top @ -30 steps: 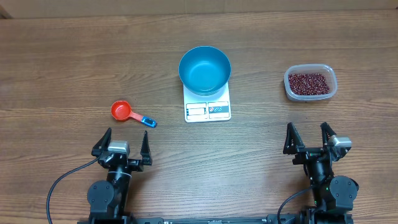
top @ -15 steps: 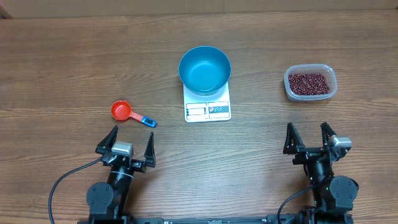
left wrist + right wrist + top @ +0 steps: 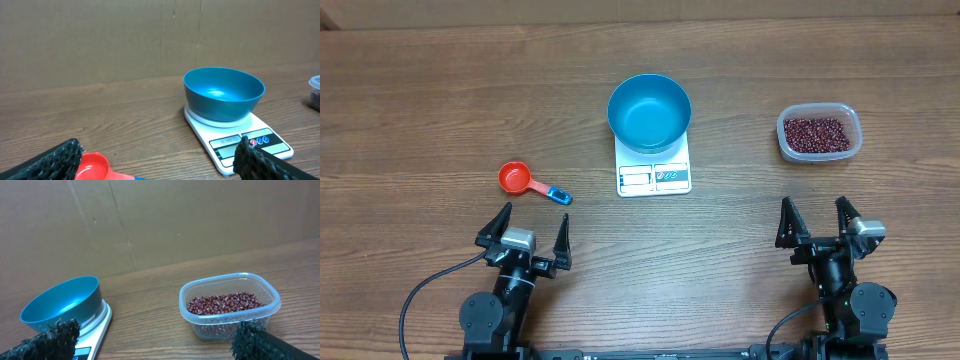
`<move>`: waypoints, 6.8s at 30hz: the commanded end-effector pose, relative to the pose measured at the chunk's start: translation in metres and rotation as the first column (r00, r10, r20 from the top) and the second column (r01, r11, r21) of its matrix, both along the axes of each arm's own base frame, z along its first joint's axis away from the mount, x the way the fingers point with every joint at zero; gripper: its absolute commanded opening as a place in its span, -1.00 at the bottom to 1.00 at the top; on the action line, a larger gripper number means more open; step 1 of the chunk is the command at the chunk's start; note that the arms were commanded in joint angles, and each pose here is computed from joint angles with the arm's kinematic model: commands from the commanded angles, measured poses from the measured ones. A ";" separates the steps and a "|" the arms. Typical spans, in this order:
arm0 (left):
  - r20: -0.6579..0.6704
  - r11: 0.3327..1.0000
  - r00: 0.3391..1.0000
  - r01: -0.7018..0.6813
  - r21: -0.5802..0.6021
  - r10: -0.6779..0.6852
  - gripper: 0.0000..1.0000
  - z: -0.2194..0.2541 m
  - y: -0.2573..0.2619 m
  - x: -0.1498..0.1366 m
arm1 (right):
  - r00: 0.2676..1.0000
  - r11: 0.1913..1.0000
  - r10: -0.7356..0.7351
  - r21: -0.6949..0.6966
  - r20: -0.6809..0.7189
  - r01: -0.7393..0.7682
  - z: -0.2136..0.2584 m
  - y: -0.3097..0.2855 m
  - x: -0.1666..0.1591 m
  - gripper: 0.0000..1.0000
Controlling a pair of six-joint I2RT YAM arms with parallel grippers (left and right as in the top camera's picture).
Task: Scoop item into bowl and weigh 150g on scale
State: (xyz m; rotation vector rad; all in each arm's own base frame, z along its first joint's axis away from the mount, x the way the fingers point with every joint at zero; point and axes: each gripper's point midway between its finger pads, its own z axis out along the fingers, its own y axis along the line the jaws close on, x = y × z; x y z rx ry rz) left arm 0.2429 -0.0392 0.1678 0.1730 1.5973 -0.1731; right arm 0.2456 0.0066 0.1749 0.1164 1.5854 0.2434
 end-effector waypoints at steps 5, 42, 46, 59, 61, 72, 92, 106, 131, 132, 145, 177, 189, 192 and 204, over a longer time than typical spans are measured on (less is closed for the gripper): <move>-0.013 1.000 1.000 -0.001 0.012 0.001 0.99 -0.005 0.001 0.000 | 1.000 1.000 0.000 -0.002 0.005 0.000 -0.002 0.000 0.000 1.00; -0.020 0.989 0.999 0.045 -0.138 -0.049 0.99 0.039 -0.008 -0.015 | 1.000 1.000 -0.001 -0.002 0.005 0.001 -0.002 0.000 0.000 1.00; -0.060 0.991 0.998 -0.022 -0.133 0.014 0.99 0.047 0.003 -0.021 | 1.000 1.000 -0.001 -0.002 0.005 0.001 -0.002 0.000 0.000 1.00; -0.073 0.980 0.986 -0.156 -0.125 0.148 1.00 0.069 0.026 -0.028 | 1.000 1.000 -0.001 -0.002 0.005 0.001 -0.002 0.000 0.000 1.00; -0.078 0.979 0.985 -0.163 -0.121 0.154 0.99 0.070 0.027 -0.027 | 1.000 1.000 -0.001 -0.002 0.005 0.001 -0.002 0.000 0.000 1.00; -0.115 0.979 0.981 -0.168 -0.114 0.155 0.99 0.064 0.027 -0.022 | 1.000 1.000 0.000 -0.002 0.005 0.000 -0.002 0.000 0.000 1.00; -0.114 0.979 0.981 -0.168 -0.114 0.155 0.99 0.064 0.027 -0.022 | 1.000 1.000 -0.001 -0.002 0.005 0.001 -0.002 0.000 0.000 1.00; -0.114 0.979 0.981 -0.169 -0.114 0.156 1.00 0.064 0.027 -0.022 | 1.000 1.000 -0.001 -0.002 0.005 0.001 -0.002 0.000 0.000 1.00; -0.131 0.964 0.967 -0.233 -0.125 0.217 0.99 0.073 0.038 -0.029 | 1.000 1.000 -0.001 -0.002 0.005 0.001 -0.002 0.000 0.000 1.00; -0.139 0.963 0.964 -0.242 -0.121 0.225 0.99 0.076 0.039 -0.030 | 1.000 1.000 0.000 -0.001 0.005 0.000 -0.002 0.000 0.000 1.00; -0.338 0.977 0.916 -0.206 0.062 0.215 0.99 0.105 0.038 -0.017 | 1.000 1.000 0.000 -0.002 0.005 0.000 -0.002 0.000 0.000 1.00; -0.620 0.893 0.778 -0.346 -0.289 0.101 0.90 0.068 0.019 0.014 | 1.000 1.000 -0.001 -0.001 0.005 0.001 -0.002 0.000 0.000 1.00; -0.640 0.756 0.740 -0.537 -0.375 0.207 0.97 0.068 0.040 0.016 | 1.000 1.000 -0.001 -0.001 0.005 0.001 -0.002 0.000 0.000 1.00; -0.634 0.779 0.744 -0.520 -0.350 0.212 1.00 0.068 0.041 0.016 | 1.000 1.000 -0.001 -0.002 0.005 0.001 -0.002 0.000 0.000 1.00; -0.620 0.799 0.756 -0.498 -0.337 0.210 1.00 0.071 0.040 0.018 | 1.000 1.000 0.000 -0.002 0.005 0.000 -0.002 0.000 0.000 1.00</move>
